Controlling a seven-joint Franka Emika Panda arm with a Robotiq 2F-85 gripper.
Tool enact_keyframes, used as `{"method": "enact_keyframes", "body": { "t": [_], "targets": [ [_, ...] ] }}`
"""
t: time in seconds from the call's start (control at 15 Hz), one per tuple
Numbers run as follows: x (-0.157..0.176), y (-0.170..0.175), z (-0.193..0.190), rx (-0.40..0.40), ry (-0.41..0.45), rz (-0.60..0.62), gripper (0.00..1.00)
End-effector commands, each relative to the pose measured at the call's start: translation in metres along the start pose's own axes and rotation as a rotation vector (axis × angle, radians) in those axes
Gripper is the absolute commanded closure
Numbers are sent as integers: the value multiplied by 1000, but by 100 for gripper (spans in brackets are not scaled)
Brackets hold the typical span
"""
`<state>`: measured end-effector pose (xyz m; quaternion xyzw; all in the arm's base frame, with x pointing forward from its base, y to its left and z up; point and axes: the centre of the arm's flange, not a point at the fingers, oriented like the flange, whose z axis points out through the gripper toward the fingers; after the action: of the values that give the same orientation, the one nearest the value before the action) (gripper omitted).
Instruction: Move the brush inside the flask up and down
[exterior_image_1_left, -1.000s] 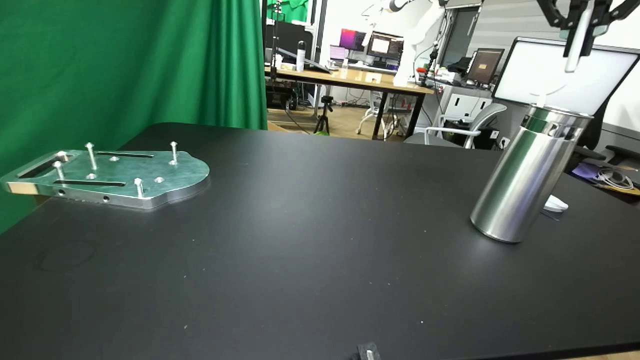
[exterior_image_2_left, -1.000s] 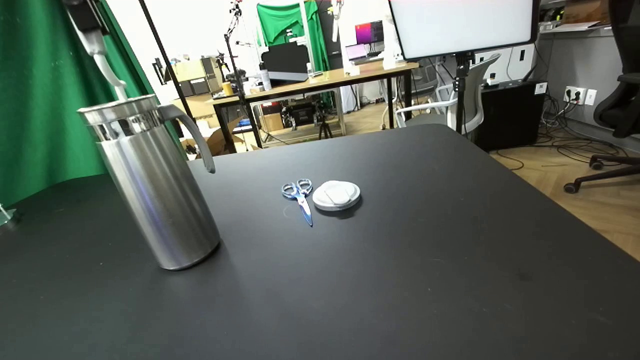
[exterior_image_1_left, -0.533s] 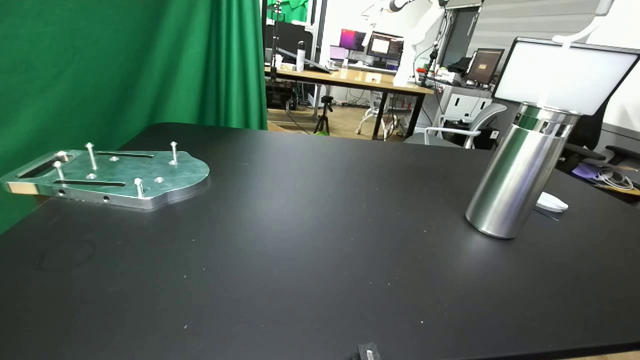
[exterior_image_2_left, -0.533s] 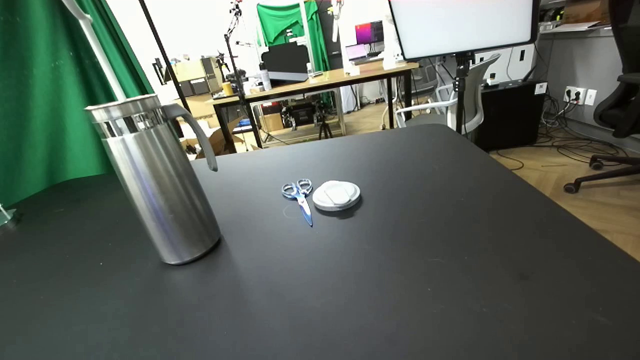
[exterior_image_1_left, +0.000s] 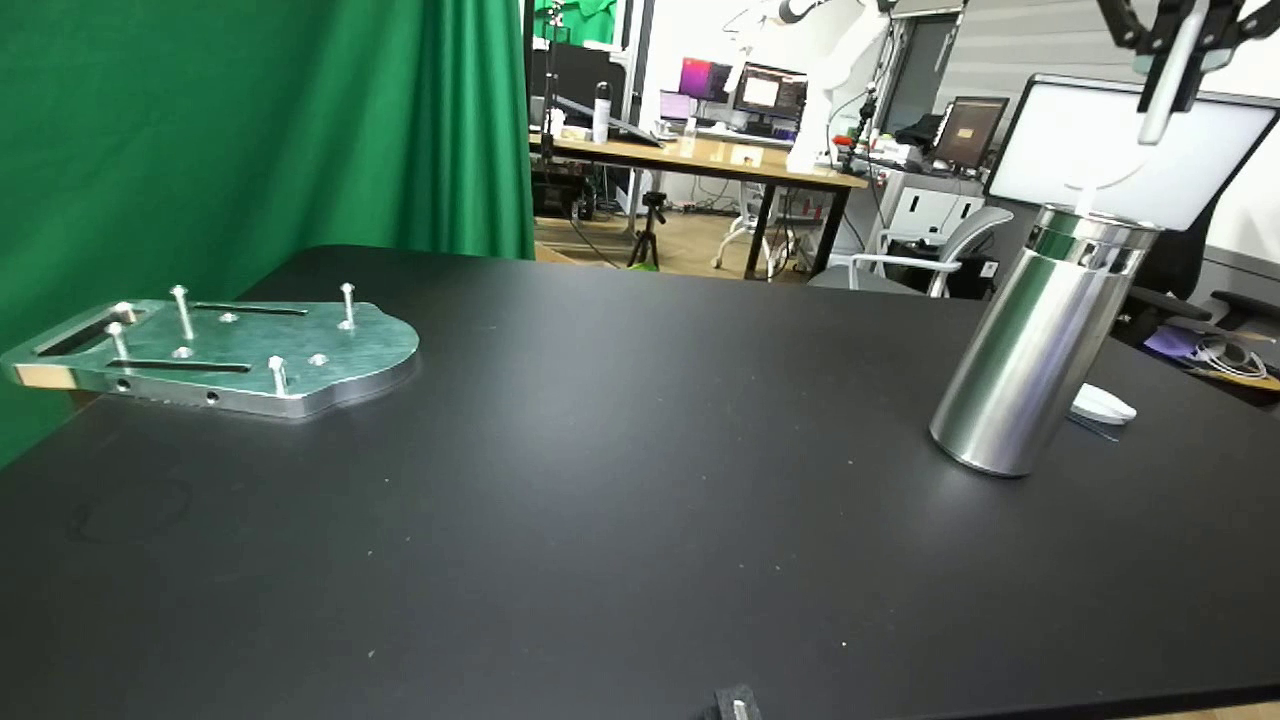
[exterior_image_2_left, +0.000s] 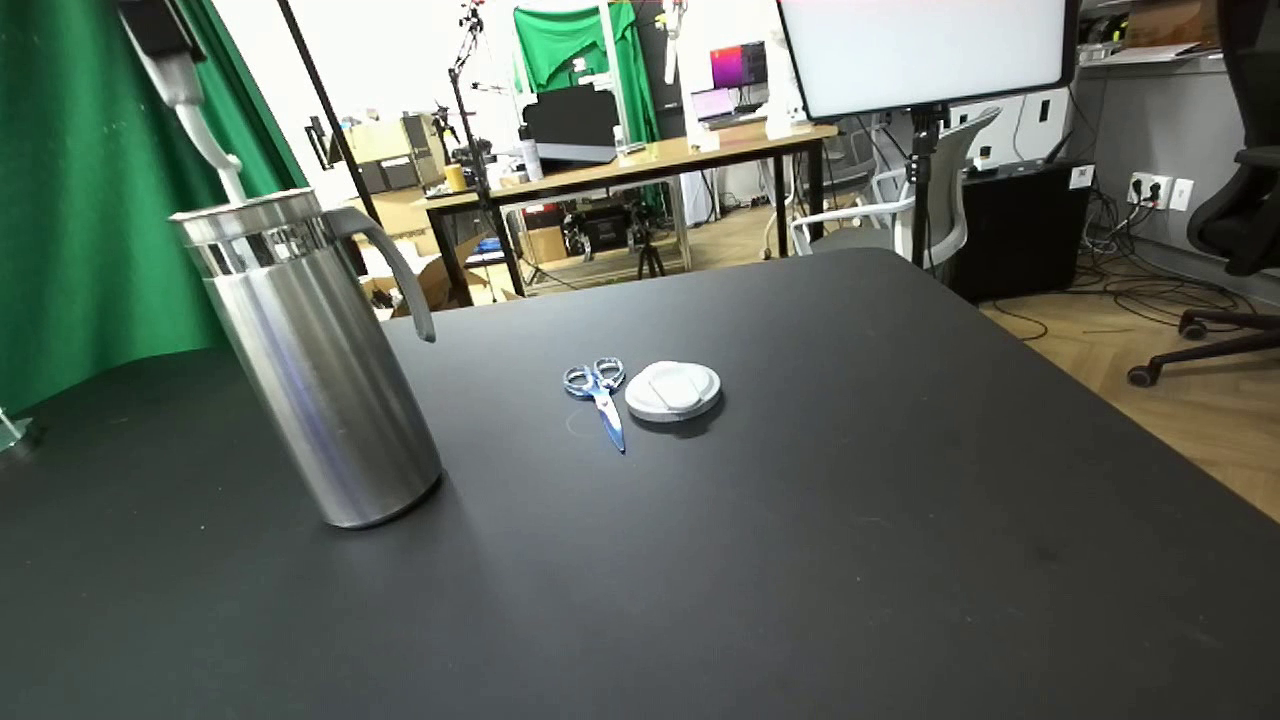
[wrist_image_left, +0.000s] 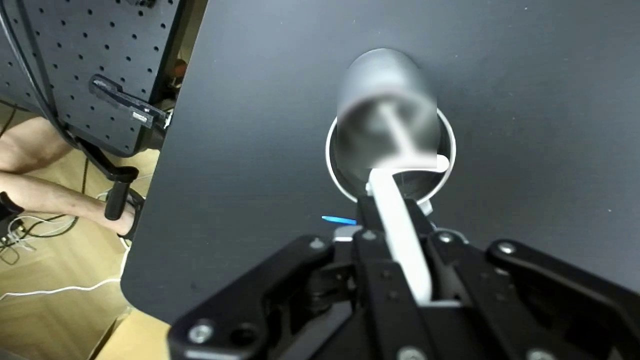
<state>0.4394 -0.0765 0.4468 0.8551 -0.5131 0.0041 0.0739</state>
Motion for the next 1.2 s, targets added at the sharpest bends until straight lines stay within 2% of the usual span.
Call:
{"method": "enact_keyframes", "body": {
  "t": [0.0, 0.27, 0.73, 0.93, 1.13],
  "targets": [
    [9, -13, 21, -25, -25, 23, 96],
    [4, -11, 6, -17, 15, 13, 96],
    [-12, 11, -59, 106, 101, -4, 96],
    [-12, 15, -63, 136, 91, -1, 96],
    [-8, 10, -48, 126, 56, -3, 96]
  ]
}}
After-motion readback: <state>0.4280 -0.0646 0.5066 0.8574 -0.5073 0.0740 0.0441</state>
